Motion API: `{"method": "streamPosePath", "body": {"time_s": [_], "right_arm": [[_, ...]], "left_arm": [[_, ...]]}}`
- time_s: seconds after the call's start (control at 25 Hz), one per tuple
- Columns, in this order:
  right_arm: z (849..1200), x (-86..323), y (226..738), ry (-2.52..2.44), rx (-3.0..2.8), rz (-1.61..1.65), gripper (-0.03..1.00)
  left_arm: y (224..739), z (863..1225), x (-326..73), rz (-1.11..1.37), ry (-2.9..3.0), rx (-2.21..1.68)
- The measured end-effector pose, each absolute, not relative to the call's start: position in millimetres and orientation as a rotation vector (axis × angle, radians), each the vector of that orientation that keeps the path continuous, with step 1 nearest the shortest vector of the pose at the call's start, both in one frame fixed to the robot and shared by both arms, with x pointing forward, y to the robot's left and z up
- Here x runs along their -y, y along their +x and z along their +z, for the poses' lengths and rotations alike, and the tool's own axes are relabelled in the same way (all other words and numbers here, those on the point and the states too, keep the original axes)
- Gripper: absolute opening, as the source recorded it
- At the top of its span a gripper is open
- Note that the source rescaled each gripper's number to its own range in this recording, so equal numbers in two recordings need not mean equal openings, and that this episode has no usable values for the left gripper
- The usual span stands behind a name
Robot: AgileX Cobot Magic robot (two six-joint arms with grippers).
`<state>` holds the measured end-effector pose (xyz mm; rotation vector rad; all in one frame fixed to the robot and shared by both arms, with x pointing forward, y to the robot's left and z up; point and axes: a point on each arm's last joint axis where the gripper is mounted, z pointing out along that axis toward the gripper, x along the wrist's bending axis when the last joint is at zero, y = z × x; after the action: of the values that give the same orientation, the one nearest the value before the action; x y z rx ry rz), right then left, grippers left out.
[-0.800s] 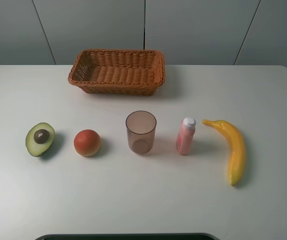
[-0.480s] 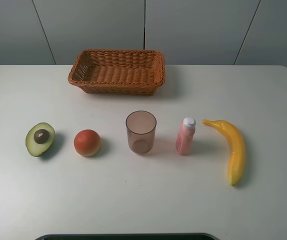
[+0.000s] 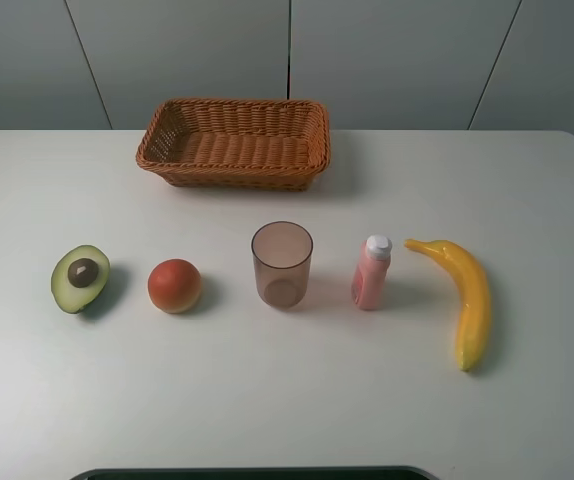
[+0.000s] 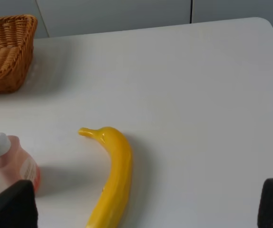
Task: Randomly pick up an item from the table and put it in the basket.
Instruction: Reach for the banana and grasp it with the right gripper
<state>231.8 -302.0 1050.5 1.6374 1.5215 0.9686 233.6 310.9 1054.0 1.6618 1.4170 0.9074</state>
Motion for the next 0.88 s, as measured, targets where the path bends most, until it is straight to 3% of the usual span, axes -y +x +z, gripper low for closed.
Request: {"method": "streamPosePath", "body": {"time_s": [0.88], "right_arm": [[1050.5, 302.0, 231.8, 1.639, -1.520, 0.970, 1.00]], "left_arm": [[233.6, 1054.0, -310.9, 0.908, 1.663, -1.416]]}}
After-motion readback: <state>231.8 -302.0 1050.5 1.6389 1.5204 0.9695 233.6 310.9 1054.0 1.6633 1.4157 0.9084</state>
